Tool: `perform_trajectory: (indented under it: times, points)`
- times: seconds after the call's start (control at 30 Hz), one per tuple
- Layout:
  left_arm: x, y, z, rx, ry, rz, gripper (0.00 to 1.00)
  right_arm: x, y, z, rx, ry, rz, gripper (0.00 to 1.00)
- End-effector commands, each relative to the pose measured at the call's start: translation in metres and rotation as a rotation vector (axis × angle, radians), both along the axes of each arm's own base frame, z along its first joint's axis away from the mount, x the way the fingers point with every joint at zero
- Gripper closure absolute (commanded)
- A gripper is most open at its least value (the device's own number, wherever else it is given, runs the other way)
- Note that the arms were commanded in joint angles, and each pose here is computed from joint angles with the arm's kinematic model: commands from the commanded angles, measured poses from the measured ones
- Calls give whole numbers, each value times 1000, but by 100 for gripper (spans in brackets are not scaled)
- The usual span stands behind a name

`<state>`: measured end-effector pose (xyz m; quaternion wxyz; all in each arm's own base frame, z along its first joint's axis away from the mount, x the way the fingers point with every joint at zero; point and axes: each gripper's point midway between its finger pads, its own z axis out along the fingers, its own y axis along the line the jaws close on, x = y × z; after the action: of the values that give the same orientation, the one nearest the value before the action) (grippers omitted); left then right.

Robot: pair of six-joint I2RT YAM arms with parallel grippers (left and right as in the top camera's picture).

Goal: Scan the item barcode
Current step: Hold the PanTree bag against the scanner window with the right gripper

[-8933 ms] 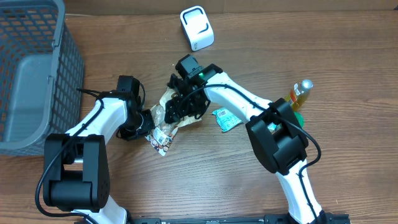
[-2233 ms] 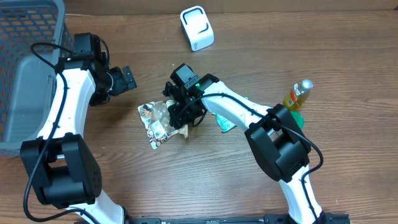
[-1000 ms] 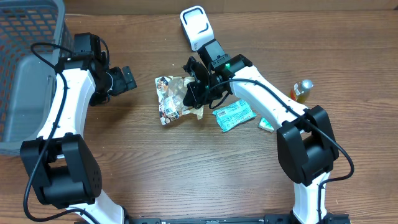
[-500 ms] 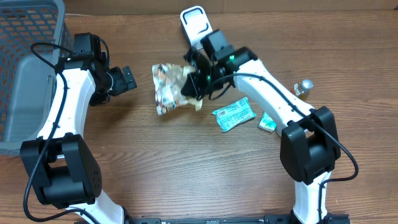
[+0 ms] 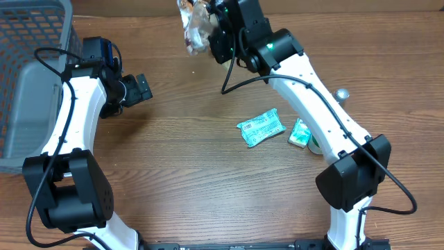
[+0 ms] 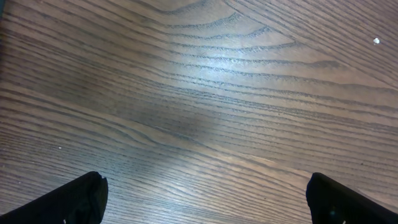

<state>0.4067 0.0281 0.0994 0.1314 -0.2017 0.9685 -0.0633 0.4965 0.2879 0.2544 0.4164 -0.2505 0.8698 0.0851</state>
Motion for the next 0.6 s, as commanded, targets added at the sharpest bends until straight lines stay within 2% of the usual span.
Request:
perform_trajectory:
  times: [0.0,0.23,0.43,0.57]
  points:
    - [2,-1,10,3,-25,-2,0,13,-16,31,-229,-204,-34,96]
    - [2,-1,10,3,-25,-2,1,34,-13,31,-432,-348,-68,96]
    - [2,-1,10,3,-25,-2,0,58,-19,21,-550,-424,-144,96]
    - [2,-1,10,3,-25,-2,1,68,-13,8,-592,-449,-122,96]
